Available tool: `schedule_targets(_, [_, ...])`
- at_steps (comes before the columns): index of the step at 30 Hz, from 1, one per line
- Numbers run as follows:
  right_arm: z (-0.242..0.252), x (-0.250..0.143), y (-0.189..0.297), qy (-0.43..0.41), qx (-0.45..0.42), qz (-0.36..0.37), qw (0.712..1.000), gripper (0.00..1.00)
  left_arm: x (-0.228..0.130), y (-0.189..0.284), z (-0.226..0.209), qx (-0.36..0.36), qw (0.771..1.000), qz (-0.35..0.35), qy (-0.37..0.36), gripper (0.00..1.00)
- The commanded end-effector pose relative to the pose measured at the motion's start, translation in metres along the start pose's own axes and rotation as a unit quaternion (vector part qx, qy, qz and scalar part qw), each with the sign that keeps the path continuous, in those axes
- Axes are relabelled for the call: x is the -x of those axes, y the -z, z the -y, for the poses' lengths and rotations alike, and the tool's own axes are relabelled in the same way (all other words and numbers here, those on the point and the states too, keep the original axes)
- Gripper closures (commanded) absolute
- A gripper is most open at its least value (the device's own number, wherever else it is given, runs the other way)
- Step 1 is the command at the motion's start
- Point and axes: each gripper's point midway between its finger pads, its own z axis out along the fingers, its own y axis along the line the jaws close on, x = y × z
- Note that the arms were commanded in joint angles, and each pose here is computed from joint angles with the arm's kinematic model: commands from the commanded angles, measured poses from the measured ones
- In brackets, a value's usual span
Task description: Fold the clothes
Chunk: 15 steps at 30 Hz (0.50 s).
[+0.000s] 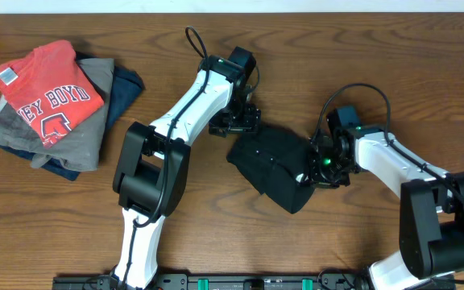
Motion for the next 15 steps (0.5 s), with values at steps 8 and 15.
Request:
schedule_targets(8, [0.042, 0.031, -0.002, -0.037, -0.096, 0.069, 0.992, 0.71, -0.008, 0.008, -0.013, 0.001, 1.0, -0.018, 0.019, 0.24])
schedule_targets(15, [0.064, 0.094, 0.035, -0.066, -0.098, 0.185, 0.976, 0.71, -0.018, 0.025, -0.027, 0.004, 0.995, -0.03, 0.093, 0.27])
